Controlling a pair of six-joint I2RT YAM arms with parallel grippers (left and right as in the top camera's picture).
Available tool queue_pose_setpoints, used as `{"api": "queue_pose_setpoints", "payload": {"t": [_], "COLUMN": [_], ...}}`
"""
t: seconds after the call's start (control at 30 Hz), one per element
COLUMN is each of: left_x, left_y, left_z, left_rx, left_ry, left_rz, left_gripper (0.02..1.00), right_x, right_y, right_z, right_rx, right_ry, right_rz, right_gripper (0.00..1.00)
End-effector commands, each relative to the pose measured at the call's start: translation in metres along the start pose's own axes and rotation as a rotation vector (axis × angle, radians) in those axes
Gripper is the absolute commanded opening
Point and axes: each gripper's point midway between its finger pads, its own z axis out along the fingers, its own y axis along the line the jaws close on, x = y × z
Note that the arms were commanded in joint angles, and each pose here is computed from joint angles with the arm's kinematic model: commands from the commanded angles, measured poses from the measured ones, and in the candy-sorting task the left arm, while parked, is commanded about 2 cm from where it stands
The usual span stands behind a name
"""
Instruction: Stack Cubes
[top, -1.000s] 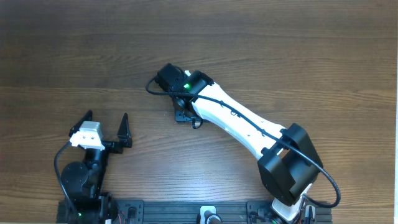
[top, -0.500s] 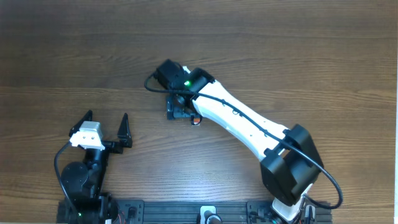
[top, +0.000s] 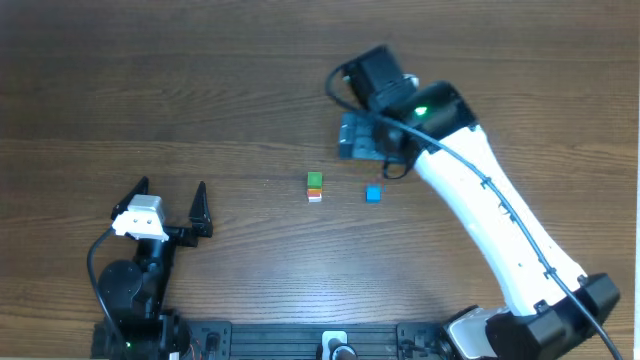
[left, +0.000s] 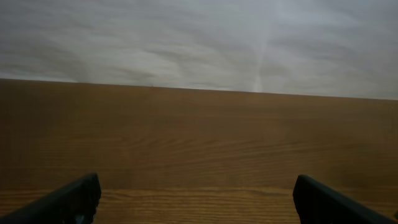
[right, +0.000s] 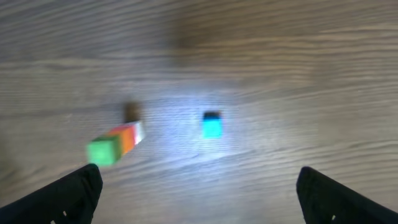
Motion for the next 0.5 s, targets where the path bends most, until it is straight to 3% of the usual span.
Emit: {"api": "queue_pose_setpoints", "payload": {"t": [0.03, 0.23, 0.5], "left_x": [0.001, 0.001, 0.001], "left_y": [0.0, 0.0, 0.0], "left_z": [0.0, 0.0, 0.0], "left_rx": [0.005, 0.005, 0.005], "left_ry": [-0.004, -0.004, -0.004], "left_rz": [0.019, 0.019, 0.019], "left_gripper": [1.0, 1.0, 1.0], "right_x": [0.019, 0.051, 0.074], "right_y": [-0.02, -0.02, -0.024], "right_z": [0.046, 0.098, 0.134], "right_rx": [0.066, 0.018, 0.022], "right_ry": [0.073, 0.142, 0.159], "right_rz": [-0.027, -0.024, -0.036], "right_gripper": [0.993, 0.989, 0.961]}}
